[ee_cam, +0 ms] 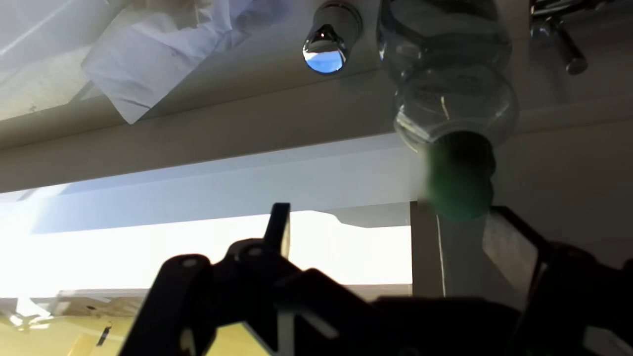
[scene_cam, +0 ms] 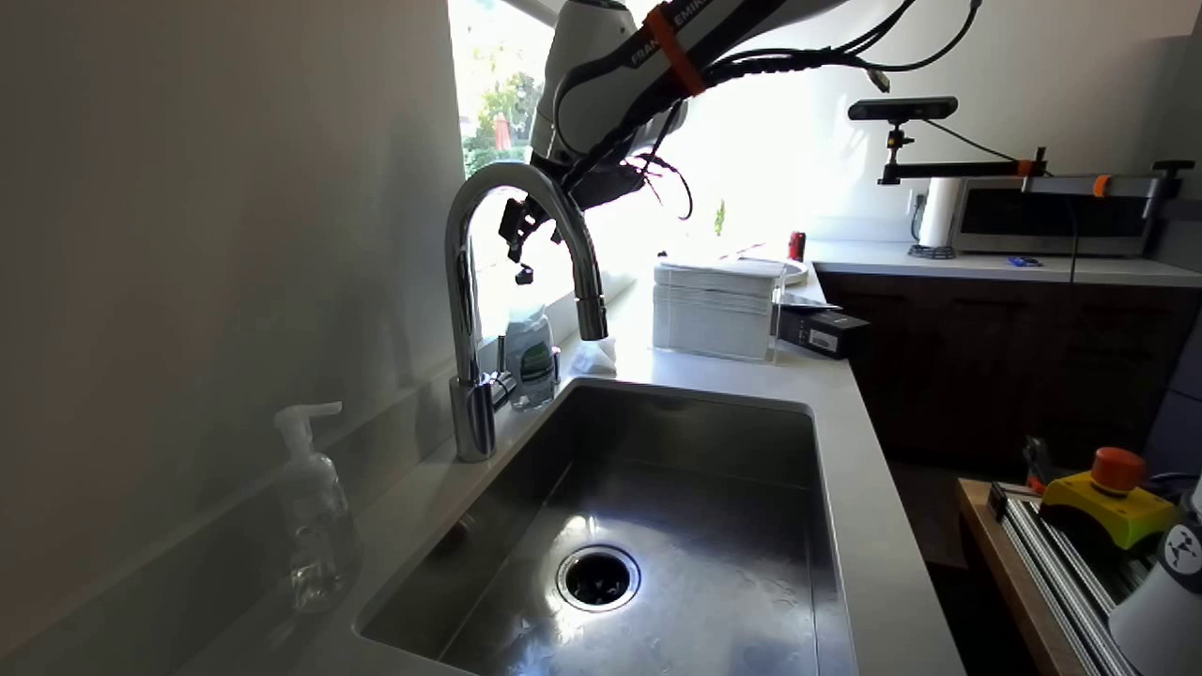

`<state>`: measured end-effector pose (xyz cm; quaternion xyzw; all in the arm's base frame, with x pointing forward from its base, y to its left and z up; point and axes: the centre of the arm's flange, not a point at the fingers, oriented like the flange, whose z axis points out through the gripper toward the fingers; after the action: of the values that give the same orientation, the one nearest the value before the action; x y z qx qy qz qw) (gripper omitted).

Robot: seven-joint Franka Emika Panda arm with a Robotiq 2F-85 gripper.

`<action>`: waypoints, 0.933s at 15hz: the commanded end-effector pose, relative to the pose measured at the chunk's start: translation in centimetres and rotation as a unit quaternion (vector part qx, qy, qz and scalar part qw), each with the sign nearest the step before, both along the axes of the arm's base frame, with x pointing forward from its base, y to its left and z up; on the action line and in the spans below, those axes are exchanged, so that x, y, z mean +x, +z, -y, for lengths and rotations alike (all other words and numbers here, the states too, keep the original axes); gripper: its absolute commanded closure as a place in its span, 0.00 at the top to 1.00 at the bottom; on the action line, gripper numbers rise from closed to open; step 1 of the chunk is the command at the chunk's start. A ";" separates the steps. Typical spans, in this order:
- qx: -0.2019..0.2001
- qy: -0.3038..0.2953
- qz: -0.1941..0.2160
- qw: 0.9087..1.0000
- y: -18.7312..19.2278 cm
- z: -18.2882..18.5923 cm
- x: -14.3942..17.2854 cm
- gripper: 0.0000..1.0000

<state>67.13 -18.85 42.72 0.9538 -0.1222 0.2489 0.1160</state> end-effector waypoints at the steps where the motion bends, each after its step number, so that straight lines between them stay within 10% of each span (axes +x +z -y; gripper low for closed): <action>1: 0.005 -0.011 -0.014 1.000 0.2 -0.4 -0.1 1.00; 14: 0.008 -0.019 -0.024 1.000 0.1 -0.1 -0.4 1.00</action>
<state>66.93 -19.05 42.42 0.9567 -0.1284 0.2340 0.1159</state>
